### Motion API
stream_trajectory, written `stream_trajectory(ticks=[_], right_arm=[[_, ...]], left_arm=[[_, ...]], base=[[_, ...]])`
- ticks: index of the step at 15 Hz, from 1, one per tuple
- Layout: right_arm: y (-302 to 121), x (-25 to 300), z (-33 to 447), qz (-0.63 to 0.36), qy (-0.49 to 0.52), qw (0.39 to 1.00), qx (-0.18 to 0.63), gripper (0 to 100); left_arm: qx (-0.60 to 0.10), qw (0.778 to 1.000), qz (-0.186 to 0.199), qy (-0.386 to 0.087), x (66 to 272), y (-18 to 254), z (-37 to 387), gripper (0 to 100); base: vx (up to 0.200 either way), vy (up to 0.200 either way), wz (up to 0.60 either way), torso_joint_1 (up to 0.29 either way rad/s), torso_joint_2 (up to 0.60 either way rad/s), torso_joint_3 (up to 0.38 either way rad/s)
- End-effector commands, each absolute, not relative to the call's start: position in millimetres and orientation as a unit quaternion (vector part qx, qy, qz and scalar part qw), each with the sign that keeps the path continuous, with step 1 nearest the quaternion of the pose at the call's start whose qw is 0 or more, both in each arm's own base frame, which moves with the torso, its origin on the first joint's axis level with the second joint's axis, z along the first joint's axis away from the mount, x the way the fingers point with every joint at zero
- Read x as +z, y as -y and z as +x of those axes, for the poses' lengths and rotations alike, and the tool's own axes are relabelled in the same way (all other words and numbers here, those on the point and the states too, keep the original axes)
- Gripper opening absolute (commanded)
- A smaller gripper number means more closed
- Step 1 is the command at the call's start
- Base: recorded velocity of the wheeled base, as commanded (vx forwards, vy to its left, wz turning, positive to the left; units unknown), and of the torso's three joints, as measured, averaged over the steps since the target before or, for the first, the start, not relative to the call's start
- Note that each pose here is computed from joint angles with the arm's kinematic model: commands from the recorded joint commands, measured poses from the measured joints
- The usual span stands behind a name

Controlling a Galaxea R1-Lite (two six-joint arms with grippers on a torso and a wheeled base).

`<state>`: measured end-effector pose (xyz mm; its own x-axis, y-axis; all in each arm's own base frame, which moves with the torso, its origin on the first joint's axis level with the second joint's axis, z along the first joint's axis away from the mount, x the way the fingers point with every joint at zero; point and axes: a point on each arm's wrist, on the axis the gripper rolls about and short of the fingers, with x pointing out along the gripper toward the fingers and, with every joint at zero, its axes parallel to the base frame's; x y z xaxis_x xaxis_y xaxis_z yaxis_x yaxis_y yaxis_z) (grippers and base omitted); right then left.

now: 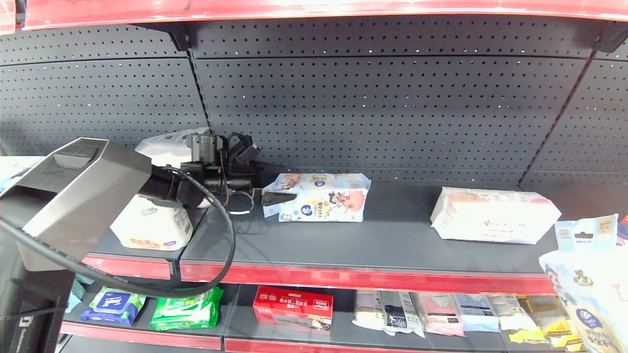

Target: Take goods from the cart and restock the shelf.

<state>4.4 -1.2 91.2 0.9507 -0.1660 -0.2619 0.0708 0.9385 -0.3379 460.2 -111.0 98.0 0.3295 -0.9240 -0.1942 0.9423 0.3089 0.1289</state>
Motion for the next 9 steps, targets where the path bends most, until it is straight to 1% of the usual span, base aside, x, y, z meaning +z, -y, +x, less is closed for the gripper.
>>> stream_trajectory(ticks=[1, 2, 3, 7, 9], right_arm=[[1, 91, 5, -0.165, -0.146, 0.974, -0.060, 0], [1, 91, 5, -0.165, -0.147, 0.973, -0.060, 0], [1, 91, 5, -0.165, -0.147, 0.973, -0.060, 0], [1, 91, 5, -0.165, -0.147, 0.973, -0.059, 0], [1, 91, 5, -0.165, -0.147, 0.973, -0.059, 0]], left_arm=[[-0.573, 0.811, 0.110, -0.046, 98, 111, 461, 100], [-0.565, 0.816, 0.108, -0.059, 96, 111, 460, 100], [-0.564, 0.816, 0.108, -0.061, 96, 111, 462, 100], [-0.562, 0.818, 0.109, -0.057, 91, 112, 471, 100], [-0.563, 0.817, 0.107, -0.064, 88, 113, 471, 100]], base=[[0.000, 0.000, 0.00, 0.000, 0.00, 0.000], [0.000, 0.000, 0.00, 0.000, 0.00, 0.000], [0.000, 0.000, 0.00, 0.000, 0.00, 0.000], [0.000, 0.000, 0.00, 0.000, 0.00, 0.000], [0.000, 0.000, 0.00, 0.000, 0.00, 0.000]])
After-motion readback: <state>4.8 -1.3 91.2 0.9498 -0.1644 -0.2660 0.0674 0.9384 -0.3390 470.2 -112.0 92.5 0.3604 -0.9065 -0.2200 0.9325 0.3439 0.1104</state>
